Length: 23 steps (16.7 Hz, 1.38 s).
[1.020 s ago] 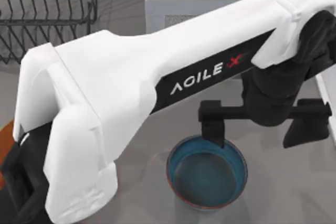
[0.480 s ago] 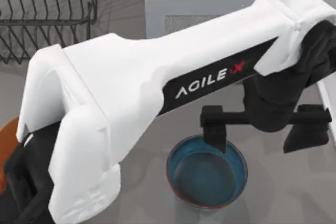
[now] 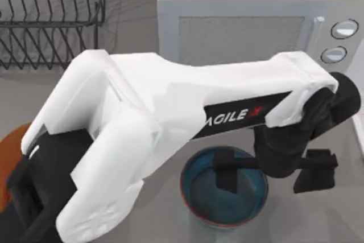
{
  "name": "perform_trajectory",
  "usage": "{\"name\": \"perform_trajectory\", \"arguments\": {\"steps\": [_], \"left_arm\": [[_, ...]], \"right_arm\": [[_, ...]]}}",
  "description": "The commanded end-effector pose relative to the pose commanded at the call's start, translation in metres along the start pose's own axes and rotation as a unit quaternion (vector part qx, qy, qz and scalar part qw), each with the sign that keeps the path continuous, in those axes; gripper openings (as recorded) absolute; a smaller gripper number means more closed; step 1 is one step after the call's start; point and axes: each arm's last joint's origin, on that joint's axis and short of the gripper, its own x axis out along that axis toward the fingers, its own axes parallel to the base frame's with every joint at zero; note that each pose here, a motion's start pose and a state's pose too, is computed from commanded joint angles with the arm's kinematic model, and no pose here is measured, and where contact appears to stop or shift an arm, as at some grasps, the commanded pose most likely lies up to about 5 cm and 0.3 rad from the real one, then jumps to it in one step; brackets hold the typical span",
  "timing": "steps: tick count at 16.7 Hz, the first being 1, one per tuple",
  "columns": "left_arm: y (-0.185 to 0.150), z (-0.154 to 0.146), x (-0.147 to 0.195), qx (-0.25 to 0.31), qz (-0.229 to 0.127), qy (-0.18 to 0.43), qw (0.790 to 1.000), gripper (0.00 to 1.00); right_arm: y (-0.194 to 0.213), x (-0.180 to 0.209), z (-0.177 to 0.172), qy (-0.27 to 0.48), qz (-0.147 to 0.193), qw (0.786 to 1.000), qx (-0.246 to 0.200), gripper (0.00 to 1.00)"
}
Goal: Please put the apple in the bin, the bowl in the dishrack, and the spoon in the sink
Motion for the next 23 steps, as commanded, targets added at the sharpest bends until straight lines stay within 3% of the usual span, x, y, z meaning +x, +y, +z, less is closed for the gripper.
{"name": "perform_trajectory", "arguments": {"steps": [5, 18, 23], "left_arm": [[0.0003, -0.0005, 0.0033, 0.0, 0.0, 0.0, 1.0, 1.0], [0.0003, -0.0005, 0.0033, 0.0, 0.0, 0.0, 1.0, 0.02], [0.0003, -0.0005, 0.0033, 0.0, 0.0, 0.0, 1.0, 0.0]], "right_arm": [[0.0, 0.0, 0.0, 0.0, 0.0, 1.0, 0.0, 1.0], [0.0, 0.0, 0.0, 0.0, 0.0, 1.0, 0.0, 1.0], [0.0, 0.0, 0.0, 0.0, 0.0, 1.0, 0.0, 1.0]]}}
